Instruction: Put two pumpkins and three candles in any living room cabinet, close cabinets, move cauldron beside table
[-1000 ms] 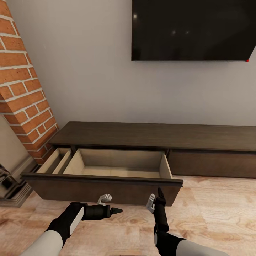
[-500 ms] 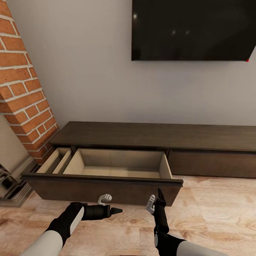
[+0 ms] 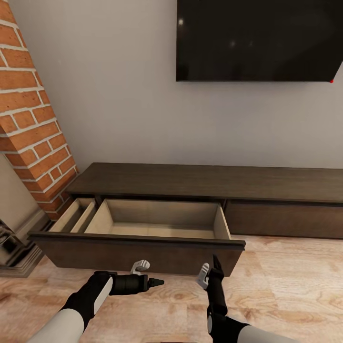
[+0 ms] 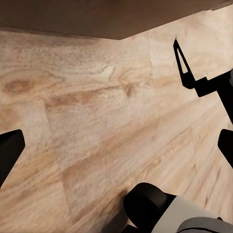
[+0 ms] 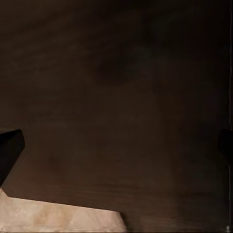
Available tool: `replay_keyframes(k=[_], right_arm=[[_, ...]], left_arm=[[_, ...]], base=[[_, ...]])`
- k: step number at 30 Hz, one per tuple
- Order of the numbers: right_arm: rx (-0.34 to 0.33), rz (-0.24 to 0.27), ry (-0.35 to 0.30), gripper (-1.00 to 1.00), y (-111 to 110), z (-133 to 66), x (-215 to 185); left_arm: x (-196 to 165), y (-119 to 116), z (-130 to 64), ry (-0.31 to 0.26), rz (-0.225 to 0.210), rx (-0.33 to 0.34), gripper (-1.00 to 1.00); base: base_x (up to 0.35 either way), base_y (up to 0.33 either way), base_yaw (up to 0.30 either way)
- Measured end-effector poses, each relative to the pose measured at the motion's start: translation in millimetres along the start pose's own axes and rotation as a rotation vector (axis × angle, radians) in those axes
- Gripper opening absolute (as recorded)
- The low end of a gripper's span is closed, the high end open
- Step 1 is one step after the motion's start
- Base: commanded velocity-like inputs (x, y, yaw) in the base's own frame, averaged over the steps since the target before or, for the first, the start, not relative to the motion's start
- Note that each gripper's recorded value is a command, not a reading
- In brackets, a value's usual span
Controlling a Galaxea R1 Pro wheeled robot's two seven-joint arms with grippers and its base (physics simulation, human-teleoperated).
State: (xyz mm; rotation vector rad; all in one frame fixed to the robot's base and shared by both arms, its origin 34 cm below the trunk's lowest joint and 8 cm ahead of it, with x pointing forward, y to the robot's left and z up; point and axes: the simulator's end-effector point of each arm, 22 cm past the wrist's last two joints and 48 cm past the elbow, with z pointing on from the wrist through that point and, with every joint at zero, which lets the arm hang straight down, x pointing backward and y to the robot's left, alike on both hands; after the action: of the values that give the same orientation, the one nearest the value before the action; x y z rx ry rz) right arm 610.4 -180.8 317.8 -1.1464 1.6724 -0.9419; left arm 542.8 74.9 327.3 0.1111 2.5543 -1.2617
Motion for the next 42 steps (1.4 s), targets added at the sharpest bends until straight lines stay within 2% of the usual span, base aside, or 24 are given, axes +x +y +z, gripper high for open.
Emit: replay_keyframes(k=[8, 26, 31, 32, 35, 36, 39, 40, 42], right_arm=[[-0.011, 0.066, 0.075, 1.0, 3.9, -1.7, 14.7], [-0.031, 0.1, 0.109, 1.0, 14.3, -9.1, 21.3], [-0.053, 0.181, 0.21, 1.0, 26.0, -17.8, 43.1], [-0.059, 0.217, 0.252, 1.0, 29.6, -20.6, 51.4], [-0.07, 0.275, 0.319, 1.0, 35.6, -25.4, 63.7], [-0.077, 0.311, 0.358, 1.0, 39.7, -28.6, 70.6], [-0.097, 0.36, 0.403, 1.0, 47.3, -33.0, 76.7], [-0.134, 0.408, 0.434, 1.0, 58.6, -37.3, 79.1], [-0.157, 0.428, 0.44, 1.0, 64.3, -38.6, 78.7]], left_arm=[[0.0, 0.1, 0.0, 0.0, 0.0, 0.0, 1.0], [0.2, 0.3, 0.0, 0.001, 0.001, -0.002, 1.0], [0.2, 0.4, 0.0, 0.001, 0.001, -0.002, 1.0], [0.1, 0.4, 0.0, 0.001, 0.001, -0.002, 1.0], [0.1, 0.3, 0.0, 0.001, 0.001, -0.002, 1.0], [0.1, 0.3, 0.0, 0.0, 0.001, -0.001, 1.0], [0.1, 0.3, 0.0, 0.001, 0.001, -0.001, 1.0], [0.1, 0.3, 0.0, 0.0, 0.001, -0.001, 1.0], [0.1, 0.3, 0.0, 0.0, 0.001, -0.001, 1.0]], base=[[0.0, 0.0, 0.0], [0.0, 0.0, 0.0], [0.0, 0.0, 0.0], [0.0, 0.0, 0.0], [0.0, 0.0, 0.0], [0.0, 0.0, 0.0], [0.0, 0.0, 0.0], [0.0, 0.0, 0.0], [0.0, 0.0, 0.0]])
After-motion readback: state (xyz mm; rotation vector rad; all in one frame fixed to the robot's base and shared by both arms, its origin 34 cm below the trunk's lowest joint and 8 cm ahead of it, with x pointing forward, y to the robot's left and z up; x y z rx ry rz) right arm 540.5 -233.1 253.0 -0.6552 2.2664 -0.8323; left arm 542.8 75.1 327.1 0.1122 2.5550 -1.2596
